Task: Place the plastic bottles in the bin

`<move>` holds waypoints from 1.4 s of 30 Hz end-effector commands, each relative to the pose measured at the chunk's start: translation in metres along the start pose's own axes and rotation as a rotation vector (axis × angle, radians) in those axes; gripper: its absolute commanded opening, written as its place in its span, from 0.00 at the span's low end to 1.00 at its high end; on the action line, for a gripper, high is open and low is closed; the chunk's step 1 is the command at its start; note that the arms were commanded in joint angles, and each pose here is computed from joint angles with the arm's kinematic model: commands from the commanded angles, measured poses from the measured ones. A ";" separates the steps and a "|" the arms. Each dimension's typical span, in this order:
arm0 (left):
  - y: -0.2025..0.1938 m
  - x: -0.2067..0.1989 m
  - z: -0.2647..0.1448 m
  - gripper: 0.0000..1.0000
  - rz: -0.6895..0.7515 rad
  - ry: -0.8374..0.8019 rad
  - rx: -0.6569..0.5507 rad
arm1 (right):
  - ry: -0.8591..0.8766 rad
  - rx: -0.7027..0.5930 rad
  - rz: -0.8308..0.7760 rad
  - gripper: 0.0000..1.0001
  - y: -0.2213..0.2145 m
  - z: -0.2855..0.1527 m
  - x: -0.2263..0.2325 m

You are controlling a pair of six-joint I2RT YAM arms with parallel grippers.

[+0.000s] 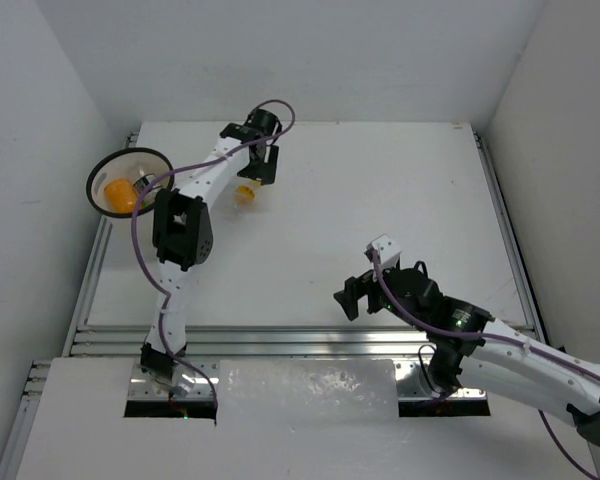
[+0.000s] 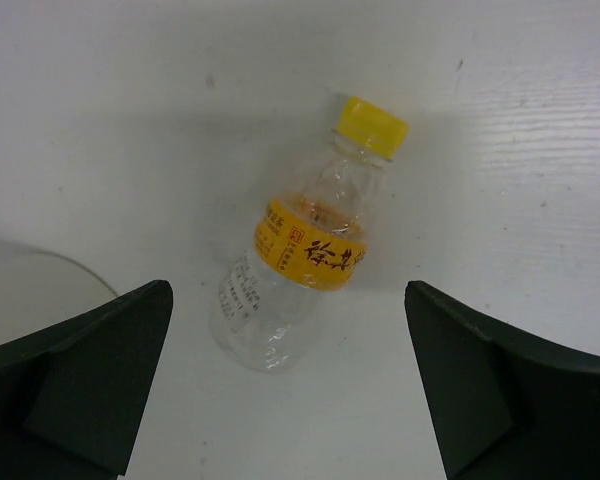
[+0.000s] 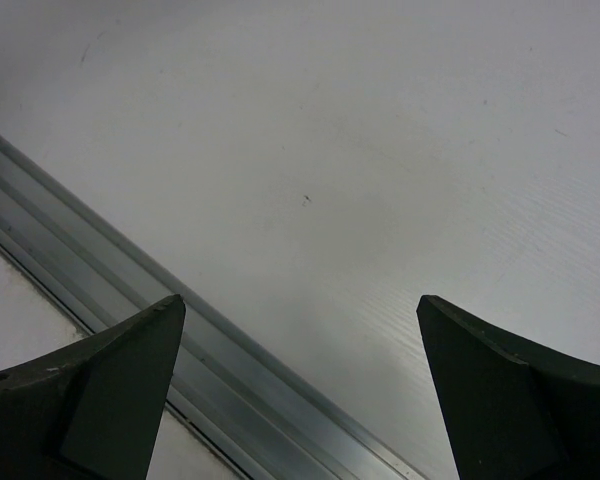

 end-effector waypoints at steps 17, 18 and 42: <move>-0.040 0.010 0.046 0.14 -0.006 -0.153 0.285 | 0.034 -0.034 0.017 0.99 -0.006 0.002 0.002; -0.039 0.008 0.041 0.02 -0.011 -0.170 0.286 | 0.028 -0.036 0.018 0.99 -0.006 0.001 0.001; -0.006 0.268 -0.168 0.09 -0.859 0.130 -0.449 | 0.038 -0.006 0.010 0.99 -0.003 0.006 0.002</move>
Point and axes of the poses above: each gripper's point midway between its finger pads, its own z axis out along the fingers, its own x axis along the line the jaws close on, y = z × x, the point moved 10 cm from there along -z, back along the fingers, and after that the axes turned 10 degrees about -z, right-handed, at the moved point
